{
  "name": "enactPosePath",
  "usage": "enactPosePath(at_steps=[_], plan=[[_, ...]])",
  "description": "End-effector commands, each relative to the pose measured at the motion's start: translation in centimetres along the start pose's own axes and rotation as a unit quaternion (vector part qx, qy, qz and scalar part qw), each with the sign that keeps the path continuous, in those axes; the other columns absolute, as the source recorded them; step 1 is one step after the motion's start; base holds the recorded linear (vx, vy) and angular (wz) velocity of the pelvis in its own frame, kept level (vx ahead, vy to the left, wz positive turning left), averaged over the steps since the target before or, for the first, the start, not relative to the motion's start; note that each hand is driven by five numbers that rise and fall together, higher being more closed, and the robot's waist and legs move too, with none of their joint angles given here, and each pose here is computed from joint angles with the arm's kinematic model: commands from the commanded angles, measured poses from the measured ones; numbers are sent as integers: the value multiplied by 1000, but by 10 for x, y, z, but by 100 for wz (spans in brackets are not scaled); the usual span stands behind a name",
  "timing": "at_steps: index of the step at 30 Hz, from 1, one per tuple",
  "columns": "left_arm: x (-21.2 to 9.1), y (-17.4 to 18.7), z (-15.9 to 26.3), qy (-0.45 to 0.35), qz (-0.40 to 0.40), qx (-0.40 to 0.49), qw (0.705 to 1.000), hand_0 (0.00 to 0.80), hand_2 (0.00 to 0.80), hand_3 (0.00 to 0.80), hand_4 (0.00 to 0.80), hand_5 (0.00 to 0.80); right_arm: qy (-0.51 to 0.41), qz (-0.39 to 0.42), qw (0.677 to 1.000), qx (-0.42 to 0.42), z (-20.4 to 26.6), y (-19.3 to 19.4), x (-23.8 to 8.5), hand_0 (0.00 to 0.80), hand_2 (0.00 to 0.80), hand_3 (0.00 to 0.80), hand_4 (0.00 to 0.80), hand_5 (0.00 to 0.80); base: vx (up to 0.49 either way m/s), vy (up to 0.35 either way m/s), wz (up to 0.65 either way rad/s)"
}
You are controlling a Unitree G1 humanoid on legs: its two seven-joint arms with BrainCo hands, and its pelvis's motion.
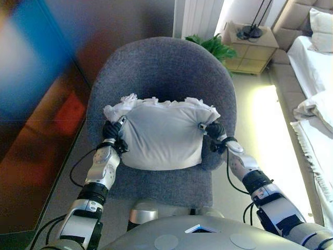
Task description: Pick up the cushion and take it to the sofa
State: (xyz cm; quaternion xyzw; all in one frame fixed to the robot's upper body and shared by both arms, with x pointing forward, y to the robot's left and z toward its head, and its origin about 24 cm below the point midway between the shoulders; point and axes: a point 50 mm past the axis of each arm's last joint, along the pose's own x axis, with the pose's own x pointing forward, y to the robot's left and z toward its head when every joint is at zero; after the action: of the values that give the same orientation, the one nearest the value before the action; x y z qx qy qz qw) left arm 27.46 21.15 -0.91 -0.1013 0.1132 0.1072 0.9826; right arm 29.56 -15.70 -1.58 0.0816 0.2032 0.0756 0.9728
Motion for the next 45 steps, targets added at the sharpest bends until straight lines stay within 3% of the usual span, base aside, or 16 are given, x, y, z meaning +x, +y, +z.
enactPosePath(at_steps=[1, 7, 35, 45], plan=[[30, -75, 80, -149, -97, -21, 984, 800, 800, 800, 800, 800, -191, 98, 976, -23, 114, 59, 20, 800, 800, 800, 800, 800, -298, -37, 0], [46, -97, 131, -215, -92, -38, 971, 800, 800, 800, 800, 800, -246, 123, 959, -70, 171, 67, 21, 800, 800, 800, 800, 800, -268, -30, -4], [49, -133, 235, -314, -112, -30, 942, 800, 800, 800, 800, 800, -337, 92, 933, -90, 255, 77, 12, 800, 800, 800, 800, 800, 9, 0, 4], [63, -133, 238, -256, -82, -16, 963, 800, 800, 800, 800, 800, -290, 50, 950, -109, 263, 65, 23, 800, 800, 800, 800, 800, 34, 3, 0]])
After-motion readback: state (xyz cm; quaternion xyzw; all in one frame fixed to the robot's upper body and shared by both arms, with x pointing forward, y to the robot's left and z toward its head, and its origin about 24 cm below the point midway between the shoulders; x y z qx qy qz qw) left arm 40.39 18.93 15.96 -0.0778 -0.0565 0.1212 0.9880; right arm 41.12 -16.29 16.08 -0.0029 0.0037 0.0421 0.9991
